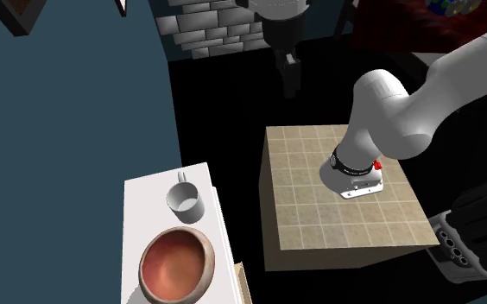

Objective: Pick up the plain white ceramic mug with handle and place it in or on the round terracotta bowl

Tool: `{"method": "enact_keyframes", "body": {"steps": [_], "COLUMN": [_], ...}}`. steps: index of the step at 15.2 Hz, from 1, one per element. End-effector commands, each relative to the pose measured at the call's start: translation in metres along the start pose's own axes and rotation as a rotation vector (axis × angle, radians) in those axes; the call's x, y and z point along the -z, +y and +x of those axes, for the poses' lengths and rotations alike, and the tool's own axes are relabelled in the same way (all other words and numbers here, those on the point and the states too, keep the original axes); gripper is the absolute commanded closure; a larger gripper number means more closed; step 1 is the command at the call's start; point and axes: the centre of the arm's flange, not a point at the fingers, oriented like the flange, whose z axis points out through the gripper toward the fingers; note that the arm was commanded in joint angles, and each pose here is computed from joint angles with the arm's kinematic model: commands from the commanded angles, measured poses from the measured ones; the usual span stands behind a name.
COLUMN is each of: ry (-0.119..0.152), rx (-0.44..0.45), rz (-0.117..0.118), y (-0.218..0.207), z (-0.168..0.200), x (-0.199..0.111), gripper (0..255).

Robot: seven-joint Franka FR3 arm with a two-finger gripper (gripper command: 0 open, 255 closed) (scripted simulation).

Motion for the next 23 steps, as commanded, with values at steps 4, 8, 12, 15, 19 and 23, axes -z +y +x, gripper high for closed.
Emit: {"method": "enact_keyframes", "body": {"steps": [4, 8, 12, 15, 19, 23], "ry": [0.005, 0.011, 0.018, 0.022, 0.029, 0.035], "rx": [0.043, 0.099, 0.156, 0.199, 0.256, 0.313], "rz": [-0.003, -0.006, -0.010, -0.013, -0.016, -0.020], "y": [-0.018, -0.044, -0.072, -0.094, -0.126, -0.160], "z": [0.033, 0.075, 0.117, 0.147, 0.185, 0.221], "x": [-0.012, -0.027, -0.043, -0.054, -0.069, -0.084], "gripper": [0, 0, 0, 0, 0, 0]}}
